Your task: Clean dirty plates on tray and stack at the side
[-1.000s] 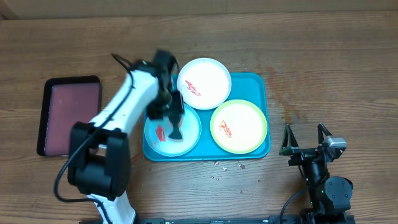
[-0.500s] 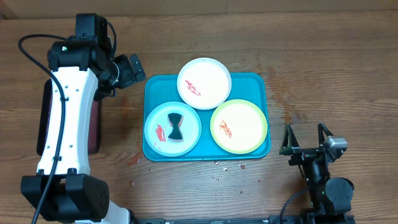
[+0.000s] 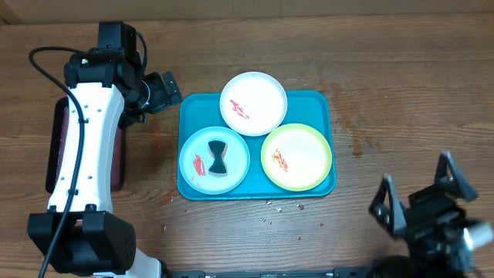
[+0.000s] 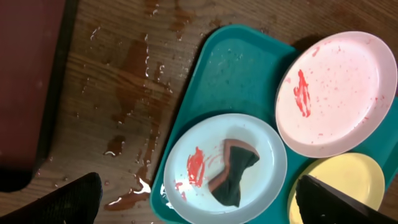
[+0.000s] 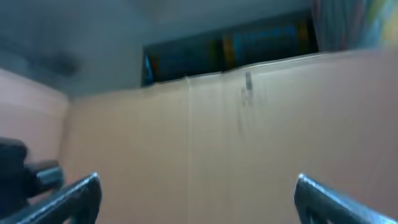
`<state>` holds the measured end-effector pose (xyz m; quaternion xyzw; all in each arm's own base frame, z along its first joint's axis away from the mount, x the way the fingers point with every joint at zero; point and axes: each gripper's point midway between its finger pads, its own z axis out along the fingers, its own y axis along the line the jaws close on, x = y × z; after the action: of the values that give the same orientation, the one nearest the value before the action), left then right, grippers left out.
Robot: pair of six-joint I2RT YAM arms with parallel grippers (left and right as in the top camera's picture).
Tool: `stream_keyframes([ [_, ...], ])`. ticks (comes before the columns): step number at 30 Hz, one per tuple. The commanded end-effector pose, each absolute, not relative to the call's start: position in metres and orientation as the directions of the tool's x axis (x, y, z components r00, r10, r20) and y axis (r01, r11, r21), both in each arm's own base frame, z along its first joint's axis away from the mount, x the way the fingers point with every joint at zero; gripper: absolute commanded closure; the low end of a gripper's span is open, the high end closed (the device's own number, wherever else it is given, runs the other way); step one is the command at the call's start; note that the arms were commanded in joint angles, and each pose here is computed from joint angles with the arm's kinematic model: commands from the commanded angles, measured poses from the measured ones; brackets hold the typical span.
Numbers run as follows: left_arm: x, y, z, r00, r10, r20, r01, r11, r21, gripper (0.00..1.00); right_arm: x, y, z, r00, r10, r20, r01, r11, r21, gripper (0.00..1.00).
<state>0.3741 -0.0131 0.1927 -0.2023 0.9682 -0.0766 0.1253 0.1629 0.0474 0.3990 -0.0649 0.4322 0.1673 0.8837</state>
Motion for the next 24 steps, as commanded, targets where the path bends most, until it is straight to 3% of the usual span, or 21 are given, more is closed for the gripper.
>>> stream_keyframes([
  [1, 0.374, -0.012, 0.188, -0.891, -0.406, -0.202, -0.371, 0.909, -0.19, 0.0, 0.167, 0.042, 0.453, 0.458, 0.091, -0.884, -0.251, 0.968, -0.03, 0.0],
  [2, 0.374, -0.012, 0.188, -0.891, -0.406, -0.202, -0.371, 0.909, -0.19, 0.0, 0.188, 0.043, 0.452, 0.267, 0.065, -0.961, -0.248, 0.969, -0.004, 0.0],
  [4, 0.374, -0.013, 0.188, -0.892, -0.405, -0.199, -0.369, 0.909, -0.196, 0.0, 0.222, 0.058, 0.45, -0.022, 0.04, -0.999, -0.309, 0.95, 0.045, 0.0],
  [8, 0.374, -0.018, 0.188, -0.895, -0.405, -0.19, -0.363, 0.906, -0.218, 0.0, 0.247, 0.109, 0.45, -0.293, 0.087, -0.952, -0.536, 0.81, 0.239, 0.0],
  [11, 0.374, -0.018, 0.188, -0.895, -0.404, -0.189, -0.362, 0.906, -0.219, 0.0, 0.268, 0.14, 0.45, -0.392, 0.096, -0.915, -0.655, 0.67, 0.351, 0.0],
  [13, 0.373, -0.018, 0.188, -0.896, -0.404, -0.186, -0.363, 0.906, -0.218, 0.0, 0.286, 0.148, 0.444, -0.468, 0.144, -0.872, -0.643, 0.621, 0.448, 0.0],
  [14, 0.373, -0.018, 0.188, -0.896, -0.404, -0.186, -0.364, 0.906, -0.218, 0.0, 0.3, 0.153, 0.434, -0.519, 0.156, -0.841, -0.618, 0.611, 0.495, 0.06],
  [16, 0.373, -0.018, 0.188, -0.896, -0.404, -0.186, -0.363, 0.906, -0.218, 0.0, 0.322, 0.159, 0.407, -0.598, 0.159, -0.785, -0.547, 0.635, 0.545, 0.4],
  [17, 0.373, -0.018, 0.188, -0.896, -0.404, -0.185, -0.363, 0.906, -0.219, 0.0, 0.334, 0.161, 0.387, -0.654, 0.177, -0.736, -0.469, 0.668, 0.577, 0.49],
  [24, 0.374, -0.018, 0.188, -0.895, -0.404, -0.188, -0.363, 0.906, -0.219, 0.0, 0.365, 0.228, 0.244, -0.879, 0.125, -0.46, -0.158, 0.834, 0.529, 0.59],
])
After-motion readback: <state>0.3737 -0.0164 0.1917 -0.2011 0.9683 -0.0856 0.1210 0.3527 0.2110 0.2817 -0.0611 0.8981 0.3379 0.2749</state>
